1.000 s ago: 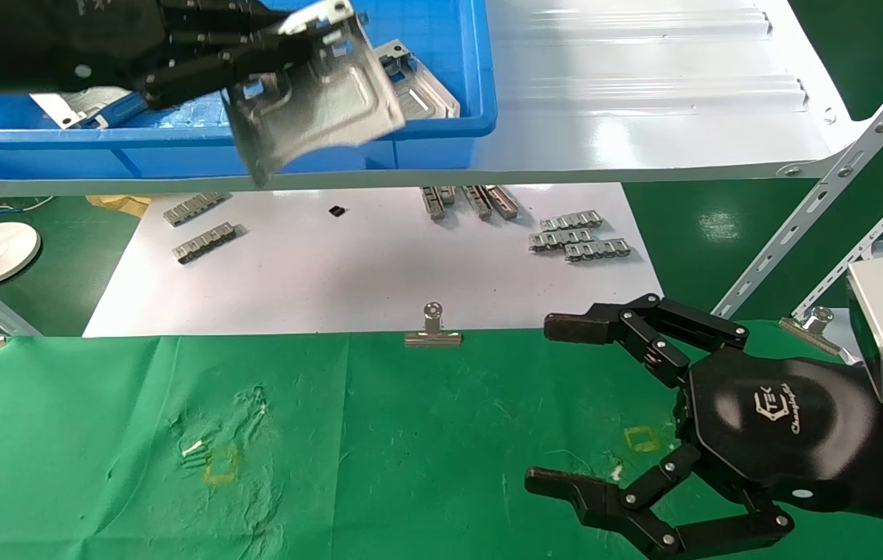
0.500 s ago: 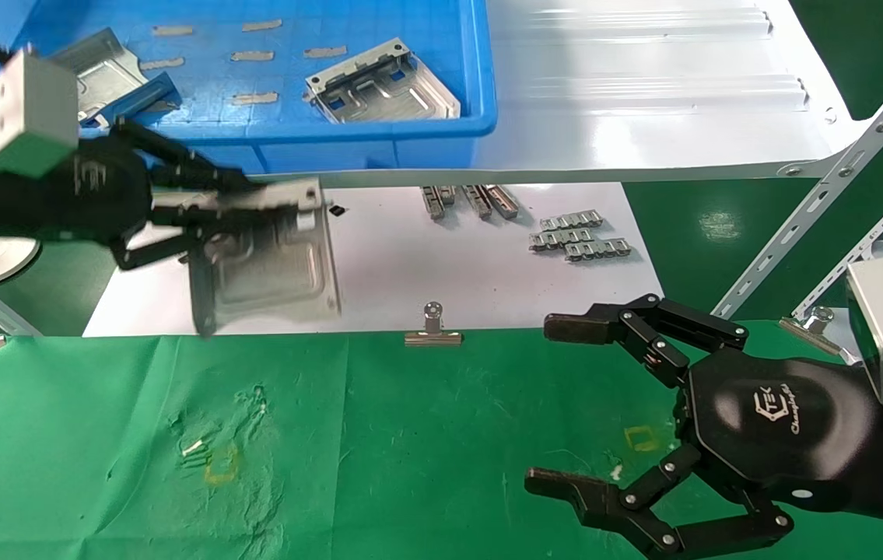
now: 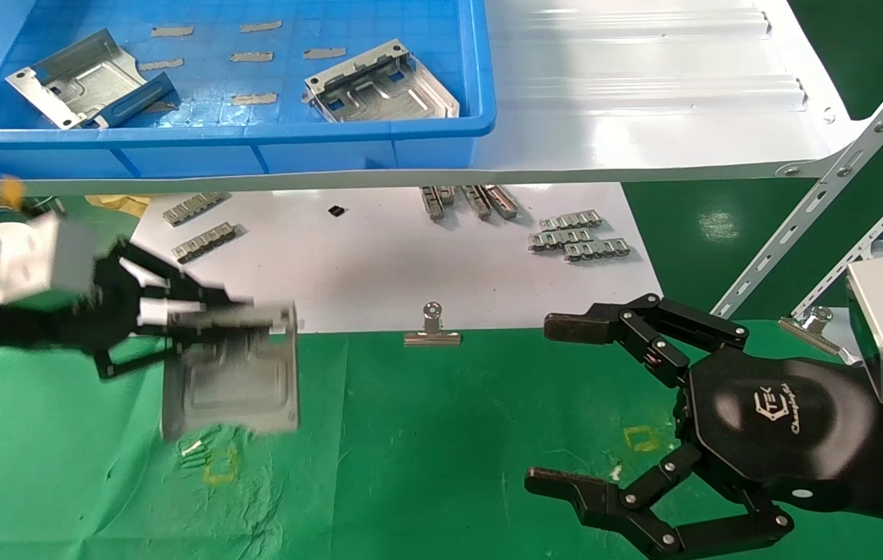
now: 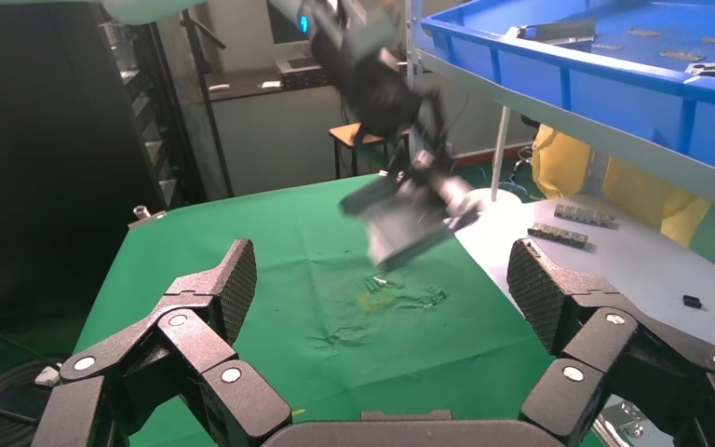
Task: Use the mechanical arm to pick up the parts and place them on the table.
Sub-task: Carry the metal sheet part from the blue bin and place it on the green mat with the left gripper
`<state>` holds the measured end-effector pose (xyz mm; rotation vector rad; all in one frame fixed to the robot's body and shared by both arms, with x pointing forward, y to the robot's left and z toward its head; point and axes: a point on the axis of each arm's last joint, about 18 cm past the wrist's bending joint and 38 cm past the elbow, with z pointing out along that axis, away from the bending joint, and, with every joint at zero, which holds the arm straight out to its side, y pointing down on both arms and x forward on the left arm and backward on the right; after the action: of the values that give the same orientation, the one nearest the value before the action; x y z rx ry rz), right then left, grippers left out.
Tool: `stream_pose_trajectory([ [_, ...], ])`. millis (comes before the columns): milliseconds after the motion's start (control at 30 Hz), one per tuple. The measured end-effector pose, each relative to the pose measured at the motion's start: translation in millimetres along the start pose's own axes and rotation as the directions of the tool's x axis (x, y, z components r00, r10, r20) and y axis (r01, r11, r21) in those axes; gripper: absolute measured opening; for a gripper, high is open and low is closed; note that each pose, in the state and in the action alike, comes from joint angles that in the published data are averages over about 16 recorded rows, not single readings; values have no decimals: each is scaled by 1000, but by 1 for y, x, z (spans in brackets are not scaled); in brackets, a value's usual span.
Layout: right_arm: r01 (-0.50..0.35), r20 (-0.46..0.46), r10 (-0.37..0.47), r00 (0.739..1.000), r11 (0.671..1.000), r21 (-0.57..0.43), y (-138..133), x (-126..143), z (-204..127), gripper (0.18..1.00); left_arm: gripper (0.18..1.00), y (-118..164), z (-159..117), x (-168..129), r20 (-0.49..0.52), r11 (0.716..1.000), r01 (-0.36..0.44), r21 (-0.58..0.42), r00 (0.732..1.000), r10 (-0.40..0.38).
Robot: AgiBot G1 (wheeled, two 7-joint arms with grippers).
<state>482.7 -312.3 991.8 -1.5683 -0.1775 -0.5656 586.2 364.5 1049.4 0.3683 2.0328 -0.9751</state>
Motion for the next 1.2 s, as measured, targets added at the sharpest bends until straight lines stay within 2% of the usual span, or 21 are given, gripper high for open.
stream_pose_trajectory([
  [300, 0, 0, 0, 1000, 1000, 0, 0, 0, 0, 1000, 273, 46, 25, 29, -105, 993, -44, -106, 994, 33],
  [667, 0, 0, 0, 1000, 1000, 0, 0, 0, 0, 1000, 277, 86, 39, 41, -85, 986, -16, -166, 996, 1],
  [967, 0, 0, 0, 1000, 1000, 0, 0, 0, 0, 1000, 311, 85, 39, 38, -60, 990, 7, -138, 998, -15],
  [1200, 0, 0, 0, 1000, 1000, 0, 0, 0, 0, 1000, 392, 71, 34, 33, -23, 996, 64, -64, 998, -66],
])
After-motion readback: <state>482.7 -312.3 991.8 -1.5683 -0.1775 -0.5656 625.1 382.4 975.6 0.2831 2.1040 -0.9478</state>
